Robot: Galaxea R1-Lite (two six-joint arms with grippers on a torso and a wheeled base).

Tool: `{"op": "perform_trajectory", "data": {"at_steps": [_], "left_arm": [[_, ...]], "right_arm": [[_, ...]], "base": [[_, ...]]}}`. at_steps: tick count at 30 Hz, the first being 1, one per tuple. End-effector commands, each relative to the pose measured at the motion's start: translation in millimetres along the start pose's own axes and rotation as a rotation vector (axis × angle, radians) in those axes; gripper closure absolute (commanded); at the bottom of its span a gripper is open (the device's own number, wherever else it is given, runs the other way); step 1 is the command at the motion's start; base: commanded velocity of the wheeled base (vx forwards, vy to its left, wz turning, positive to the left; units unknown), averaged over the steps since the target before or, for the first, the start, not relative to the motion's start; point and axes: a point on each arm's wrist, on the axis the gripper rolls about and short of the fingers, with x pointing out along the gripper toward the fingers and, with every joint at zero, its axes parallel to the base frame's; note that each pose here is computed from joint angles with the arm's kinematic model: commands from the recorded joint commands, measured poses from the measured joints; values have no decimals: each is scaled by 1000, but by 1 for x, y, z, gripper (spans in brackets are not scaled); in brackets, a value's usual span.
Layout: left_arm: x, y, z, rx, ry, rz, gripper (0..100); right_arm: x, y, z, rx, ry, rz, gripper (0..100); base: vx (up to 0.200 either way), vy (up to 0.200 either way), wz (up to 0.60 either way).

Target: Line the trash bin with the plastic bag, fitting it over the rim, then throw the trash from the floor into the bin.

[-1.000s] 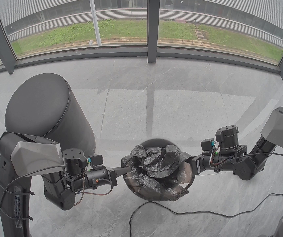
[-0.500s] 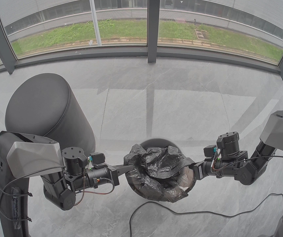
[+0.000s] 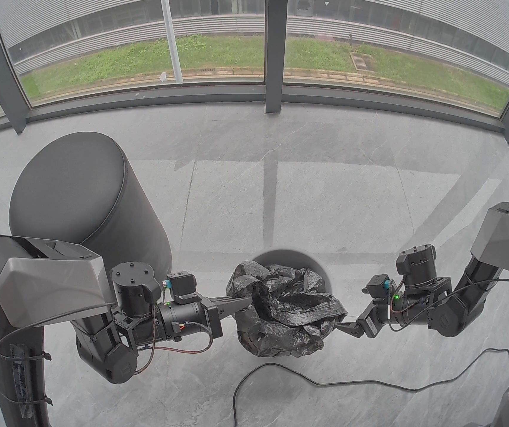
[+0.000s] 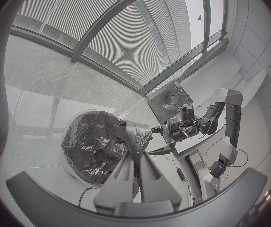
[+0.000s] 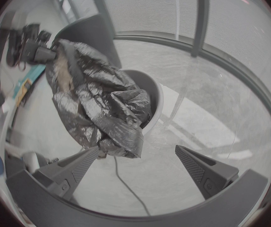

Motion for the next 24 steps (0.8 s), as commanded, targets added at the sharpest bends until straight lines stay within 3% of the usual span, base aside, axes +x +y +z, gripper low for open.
{"op": "perform_trajectory", "data": {"at_steps": [1,5,7,8,11,24], "left_arm": [[4,-5,0,7,2,-18,100],[7,-5,4,16,-11,-25,100],[7,-5,4,17,-12,-26,100],[10,-6,7,27,-21,-34,100],[11,-7,9,34,-29,-41,100],[19,-24,13,49,-35,-91,100]], "right_arm": [[1,3,1,-144,3,12,0],[8,24,13,-217,-21,63,0],[9,25,13,-219,-20,65,0],[23,33,20,-270,-42,86,0],[37,36,29,-308,-70,86,0],[72,25,32,-307,-81,39,0]], "base": [[0,0,0],[0,0,0],[0,0,0],[0,0,0],[0,0,0],[0,0,0]]}}
